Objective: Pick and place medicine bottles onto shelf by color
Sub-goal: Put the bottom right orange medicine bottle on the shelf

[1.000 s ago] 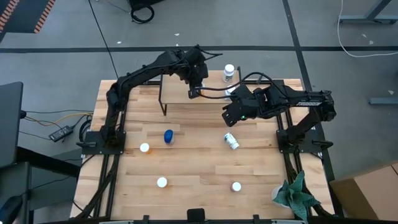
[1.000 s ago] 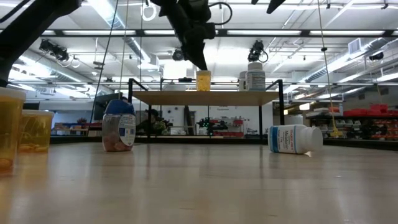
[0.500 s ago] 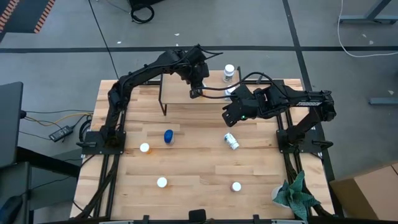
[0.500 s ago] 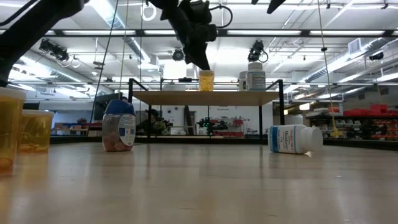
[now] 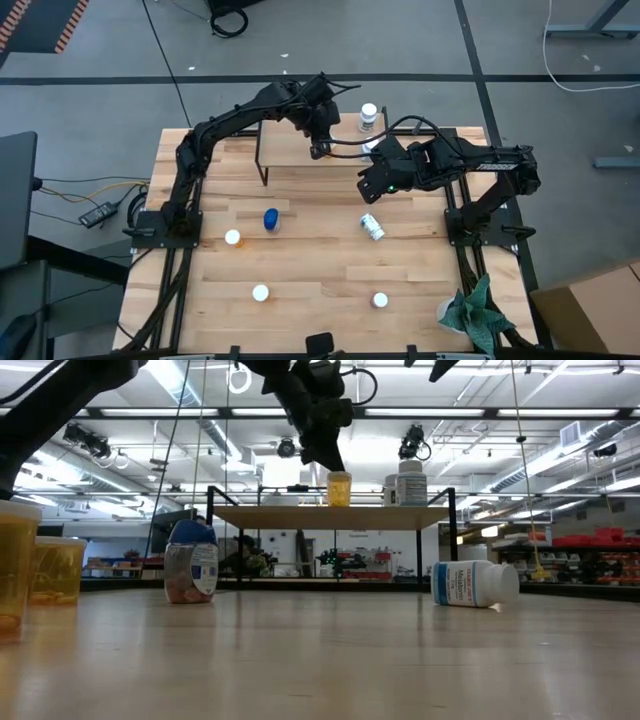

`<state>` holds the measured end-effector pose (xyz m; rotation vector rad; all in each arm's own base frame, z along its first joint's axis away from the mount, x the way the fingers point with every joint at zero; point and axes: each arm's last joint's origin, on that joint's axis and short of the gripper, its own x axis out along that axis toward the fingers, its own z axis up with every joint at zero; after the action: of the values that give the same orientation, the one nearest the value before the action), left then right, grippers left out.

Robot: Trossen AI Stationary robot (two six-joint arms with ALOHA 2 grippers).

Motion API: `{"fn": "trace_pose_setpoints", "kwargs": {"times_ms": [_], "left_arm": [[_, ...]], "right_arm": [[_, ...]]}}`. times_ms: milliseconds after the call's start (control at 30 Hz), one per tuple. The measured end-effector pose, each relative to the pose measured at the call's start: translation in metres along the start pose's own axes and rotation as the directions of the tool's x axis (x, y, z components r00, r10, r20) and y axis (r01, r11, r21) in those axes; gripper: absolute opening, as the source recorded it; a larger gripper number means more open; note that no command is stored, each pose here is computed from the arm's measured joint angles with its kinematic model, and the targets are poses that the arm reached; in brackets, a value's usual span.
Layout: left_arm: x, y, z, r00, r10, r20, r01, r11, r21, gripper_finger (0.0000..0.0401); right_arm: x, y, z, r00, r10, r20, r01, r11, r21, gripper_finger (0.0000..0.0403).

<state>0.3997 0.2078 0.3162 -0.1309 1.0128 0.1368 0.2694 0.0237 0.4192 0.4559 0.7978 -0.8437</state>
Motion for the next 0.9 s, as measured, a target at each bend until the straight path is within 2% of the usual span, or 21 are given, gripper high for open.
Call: {"fn": "trace_pose_setpoints", "kwargs": {"times_ms": [233, 500, 600, 767, 900], "left_arm": [[-0.021, 0.001, 0.015, 0.995, 0.046, 0.086, -0.048, 0.999, 0.014, 0.0045], [-0.031, 0.001, 0.014, 0.993, 0.094, 0.066, -0.094, 0.996, -0.004, 0.0087], [-0.039, -0.005, 0.008, 0.998, 0.065, 0.016, -0.065, 0.998, -0.028, 0.0098], [-0.058, -0.019, 0.0, 0.999, 0.014, -0.047, -0.014, 1.0, -0.001, 0.0094], [-0.067, -0.032, 0.0, 0.993, -0.114, -0.015, 0.114, 0.993, 0.012, 0.0074]], "right_arm": [[0.0, 0.0, 0.0, 1.0, -0.001, 0.002, 0.001, 1.0, -0.001, 0.0266], [0.0, 0.0, 0.0, 1.0, -0.001, 0.002, 0.001, 1.0, 0.001, 0.0266], [0.0, 0.0, 0.0, 1.0, -0.001, 0.002, 0.001, 1.0, 0.002, 0.0266], [0.0, 0.0, 0.0, 1.0, 0.0, 0.002, 0.0, 1.0, 0.001, 0.0266], [0.0, 0.0, 0.0, 1.0, -0.001, 0.004, 0.001, 1.0, -0.006, 0.0266]]}}
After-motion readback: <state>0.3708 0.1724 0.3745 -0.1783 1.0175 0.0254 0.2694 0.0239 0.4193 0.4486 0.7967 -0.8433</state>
